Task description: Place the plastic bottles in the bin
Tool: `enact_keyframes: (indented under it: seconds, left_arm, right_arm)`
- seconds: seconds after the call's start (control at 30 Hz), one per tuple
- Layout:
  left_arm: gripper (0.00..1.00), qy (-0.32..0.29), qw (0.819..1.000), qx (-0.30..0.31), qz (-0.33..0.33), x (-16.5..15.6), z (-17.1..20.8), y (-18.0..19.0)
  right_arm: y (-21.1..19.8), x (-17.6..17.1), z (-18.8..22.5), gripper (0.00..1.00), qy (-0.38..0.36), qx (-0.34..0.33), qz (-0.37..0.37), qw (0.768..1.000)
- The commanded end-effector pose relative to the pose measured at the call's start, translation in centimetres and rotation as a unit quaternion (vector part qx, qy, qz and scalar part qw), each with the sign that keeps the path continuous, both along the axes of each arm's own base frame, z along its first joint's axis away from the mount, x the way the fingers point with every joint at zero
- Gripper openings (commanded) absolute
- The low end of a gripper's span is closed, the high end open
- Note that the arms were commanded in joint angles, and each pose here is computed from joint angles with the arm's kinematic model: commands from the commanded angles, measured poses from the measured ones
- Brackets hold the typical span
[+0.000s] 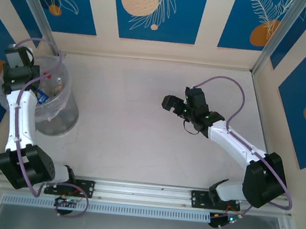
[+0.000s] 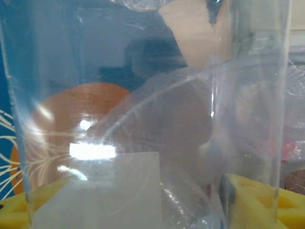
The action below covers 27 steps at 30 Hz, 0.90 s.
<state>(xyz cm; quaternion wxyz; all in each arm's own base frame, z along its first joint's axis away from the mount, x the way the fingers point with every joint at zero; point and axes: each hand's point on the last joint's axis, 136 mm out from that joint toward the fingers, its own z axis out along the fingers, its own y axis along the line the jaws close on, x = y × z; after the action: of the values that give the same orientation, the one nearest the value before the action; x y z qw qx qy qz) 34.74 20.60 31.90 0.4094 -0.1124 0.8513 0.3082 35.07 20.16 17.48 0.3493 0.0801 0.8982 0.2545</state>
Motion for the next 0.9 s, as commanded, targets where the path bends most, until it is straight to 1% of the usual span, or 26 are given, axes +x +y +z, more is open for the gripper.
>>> enact_keyframes:
  seconds: [0.0,0.1,0.17,0.23,0.3,0.4,0.47,0.53,0.6,0.67,0.7,0.8,0.87]
  left_arm:
    - [0.70,-0.053,0.998,0.025,-0.014,0.4,4.0,0.1]
    - [0.75,-0.071,0.997,0.013,-0.020,-0.1,6.0,-0.6]
    - [0.83,-0.088,0.995,0.008,-0.036,-0.6,7.3,-1.5]
    - [0.88,-0.101,0.994,0.009,-0.047,-1.2,8.2,-2.2]
    - [0.90,-0.108,0.993,0.014,-0.045,-1.7,8.2,-2.3]
    - [0.92,-0.100,0.994,0.014,-0.040,-1.7,6.5,-2.1]
    - [0.93,-0.103,0.994,-0.015,-0.036,-1.3,5.8,-2.3]
    - [0.95,-0.126,0.989,-0.058,-0.048,-1.1,6.4,-3.4]
    - [0.99,-0.154,0.979,-0.115,-0.061,-1.1,7.5,-4.9]
    - [0.99,-0.172,0.966,-0.175,-0.084,-1.0,8.5,-6.9]
    - [0.99,-0.177,0.961,-0.195,-0.091,-1.1,8.9,-7.7]
    - [0.99,-0.196,0.948,-0.227,-0.109,-1.5,9.9,-10.1]
    - [0.99,-0.222,0.933,-0.249,-0.136,-1.8,10.6,-12.2]
  right_arm:
    - [0.1,0.3,1.4,1.00,-0.019,-0.002,0.013,1.000]
    - [-0.4,0.1,1.4,1.00,-0.023,-0.004,0.006,1.000]
    - [-0.6,0.0,1.3,0.99,-0.023,-0.003,0.001,1.000]
    - [-0.8,-0.1,1.3,0.99,-0.023,-0.002,-0.002,1.000]
    - [-0.9,-0.1,1.3,0.99,-0.022,-0.001,-0.002,1.000]
    - [-0.8,-0.1,1.6,1.00,-0.024,0.002,0.001,1.000]
    - [-0.8,0.0,1.8,0.99,-0.026,0.002,0.002,1.000]
    - [-0.9,-0.1,2.0,0.99,-0.025,0.000,0.001,1.000]
    - [-1.1,0.0,2.0,0.99,-0.024,-0.001,-0.004,1.000]
    - [-1.4,0.0,1.9,1.00,-0.023,-0.003,-0.012,1.000]
    - [-1.6,0.1,1.9,1.00,-0.023,-0.004,-0.016,1.000]
    - [-2.4,0.4,2.2,1.00,-0.027,-0.009,-0.033,0.999]
    - [-3.4,0.6,2.6,1.00,-0.036,-0.018,-0.046,0.998]
